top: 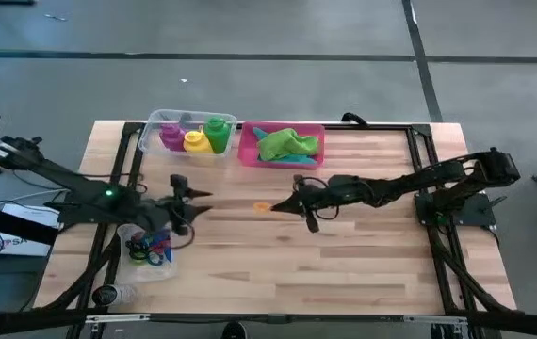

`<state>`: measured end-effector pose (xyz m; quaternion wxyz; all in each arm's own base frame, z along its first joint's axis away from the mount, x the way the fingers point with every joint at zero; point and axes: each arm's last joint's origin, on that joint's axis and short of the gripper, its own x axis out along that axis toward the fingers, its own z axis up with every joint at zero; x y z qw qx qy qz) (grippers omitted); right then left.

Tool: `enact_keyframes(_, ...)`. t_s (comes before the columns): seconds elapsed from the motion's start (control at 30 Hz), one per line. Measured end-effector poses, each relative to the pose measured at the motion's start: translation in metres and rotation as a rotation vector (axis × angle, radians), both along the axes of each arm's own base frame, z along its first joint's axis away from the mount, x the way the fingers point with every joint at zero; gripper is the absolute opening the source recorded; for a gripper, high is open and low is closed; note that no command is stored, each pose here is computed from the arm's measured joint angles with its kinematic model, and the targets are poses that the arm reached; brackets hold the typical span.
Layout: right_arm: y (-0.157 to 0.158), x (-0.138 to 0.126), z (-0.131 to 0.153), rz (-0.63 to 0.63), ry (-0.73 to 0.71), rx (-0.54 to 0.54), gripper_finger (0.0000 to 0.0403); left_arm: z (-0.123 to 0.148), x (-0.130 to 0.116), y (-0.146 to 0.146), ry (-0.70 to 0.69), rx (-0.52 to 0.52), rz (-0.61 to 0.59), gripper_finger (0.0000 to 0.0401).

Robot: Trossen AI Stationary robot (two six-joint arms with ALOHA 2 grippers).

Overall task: Pick & Place Sports Items
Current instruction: Put the yellow spring keychain into the bottom transparent bin

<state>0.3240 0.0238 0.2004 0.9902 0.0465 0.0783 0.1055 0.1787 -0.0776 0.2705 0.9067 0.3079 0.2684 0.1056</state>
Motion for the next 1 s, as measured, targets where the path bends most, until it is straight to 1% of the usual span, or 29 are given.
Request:
enact_keyframes(0.13,0.000,0.000,0.001,-0.002,-0.009,0.000,0.0000,-0.003,0.019,-0.009,-0.047,0.088,0.009,0.0199)
enact_keyframes(0.23,0.000,0.000,0.001,-0.003,-0.010,0.000,0.0000,-0.005,0.032,-0.014,-0.075,0.117,-0.007,0.0199)
enact_keyframes(0.33,0.000,0.000,0.001,-0.003,-0.011,0.000,0.0000,-0.008,0.046,-0.014,-0.097,0.112,-0.023,0.0199)
enact_keyframes(0.57,0.000,0.000,0.001,-0.003,-0.011,0.000,0.0000,-0.020,0.075,-0.005,-0.124,0.045,-0.062,0.0199)
enact_keyframes(0.67,0.000,0.000,0.002,-0.004,-0.018,0.001,0.0000,-0.026,0.085,-0.002,-0.136,0.028,-0.060,0.0199)
enact_keyframes(0.83,0.000,0.001,0.005,-0.004,-0.055,0.002,0.0000,-0.036,0.097,0.003,-0.146,0.026,-0.034,0.0199)
enact_keyframes(1.0,0.000,0.001,0.006,-0.003,-0.059,0.002,0.0000,-0.042,0.105,0.007,-0.141,0.057,-0.027,0.0198)
